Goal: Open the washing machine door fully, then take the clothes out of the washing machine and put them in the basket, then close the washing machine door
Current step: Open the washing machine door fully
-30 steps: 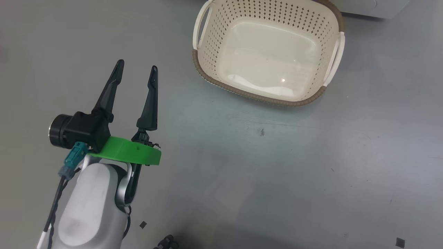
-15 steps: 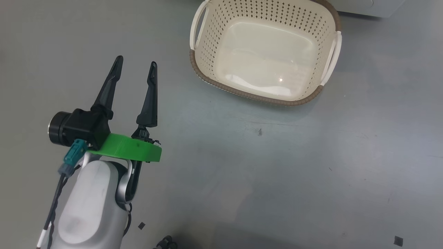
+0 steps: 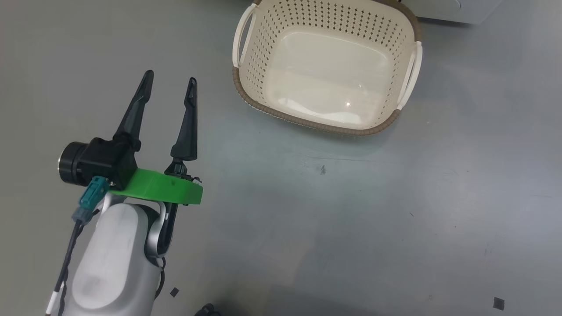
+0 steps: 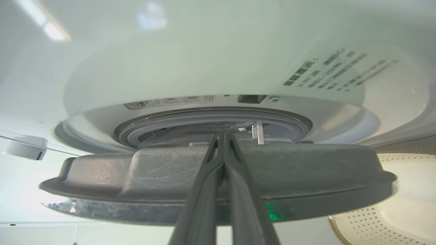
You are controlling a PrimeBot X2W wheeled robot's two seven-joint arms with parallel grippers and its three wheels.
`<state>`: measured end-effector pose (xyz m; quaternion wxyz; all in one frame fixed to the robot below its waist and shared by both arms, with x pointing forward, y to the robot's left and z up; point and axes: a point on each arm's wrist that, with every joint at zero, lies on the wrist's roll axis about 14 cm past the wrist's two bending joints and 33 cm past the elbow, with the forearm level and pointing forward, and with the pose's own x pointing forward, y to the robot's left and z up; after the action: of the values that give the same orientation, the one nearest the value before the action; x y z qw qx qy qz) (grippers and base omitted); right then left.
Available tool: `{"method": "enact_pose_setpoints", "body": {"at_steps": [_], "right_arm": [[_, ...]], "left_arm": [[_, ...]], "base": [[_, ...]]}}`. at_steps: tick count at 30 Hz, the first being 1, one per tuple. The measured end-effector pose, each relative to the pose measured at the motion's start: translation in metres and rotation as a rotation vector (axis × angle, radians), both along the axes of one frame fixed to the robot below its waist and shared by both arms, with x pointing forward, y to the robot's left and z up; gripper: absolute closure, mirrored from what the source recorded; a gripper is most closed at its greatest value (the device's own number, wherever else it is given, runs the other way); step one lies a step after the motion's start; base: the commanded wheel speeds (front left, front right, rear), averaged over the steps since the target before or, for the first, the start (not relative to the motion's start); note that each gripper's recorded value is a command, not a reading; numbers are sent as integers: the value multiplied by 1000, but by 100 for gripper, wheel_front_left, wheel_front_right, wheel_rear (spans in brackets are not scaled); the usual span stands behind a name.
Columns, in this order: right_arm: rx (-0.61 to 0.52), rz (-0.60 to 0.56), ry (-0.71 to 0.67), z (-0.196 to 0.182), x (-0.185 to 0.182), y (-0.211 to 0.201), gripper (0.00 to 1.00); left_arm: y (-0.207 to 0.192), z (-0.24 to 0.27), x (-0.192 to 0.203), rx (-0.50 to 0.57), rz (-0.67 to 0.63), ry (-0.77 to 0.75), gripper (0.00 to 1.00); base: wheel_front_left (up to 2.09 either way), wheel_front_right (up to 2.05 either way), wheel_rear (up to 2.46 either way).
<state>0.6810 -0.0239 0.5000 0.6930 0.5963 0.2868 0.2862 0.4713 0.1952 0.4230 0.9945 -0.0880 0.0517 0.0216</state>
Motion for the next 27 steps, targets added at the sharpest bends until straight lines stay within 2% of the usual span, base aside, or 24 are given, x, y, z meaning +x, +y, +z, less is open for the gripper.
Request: {"method": "enact_pose_setpoints", "body": {"at_steps": [27], "right_arm": [[20,160,33,-8,-61,1,100]], "left_arm": [[-8,21,1,-5,-14,-49,0]], "base": [[0,0,0]]}}
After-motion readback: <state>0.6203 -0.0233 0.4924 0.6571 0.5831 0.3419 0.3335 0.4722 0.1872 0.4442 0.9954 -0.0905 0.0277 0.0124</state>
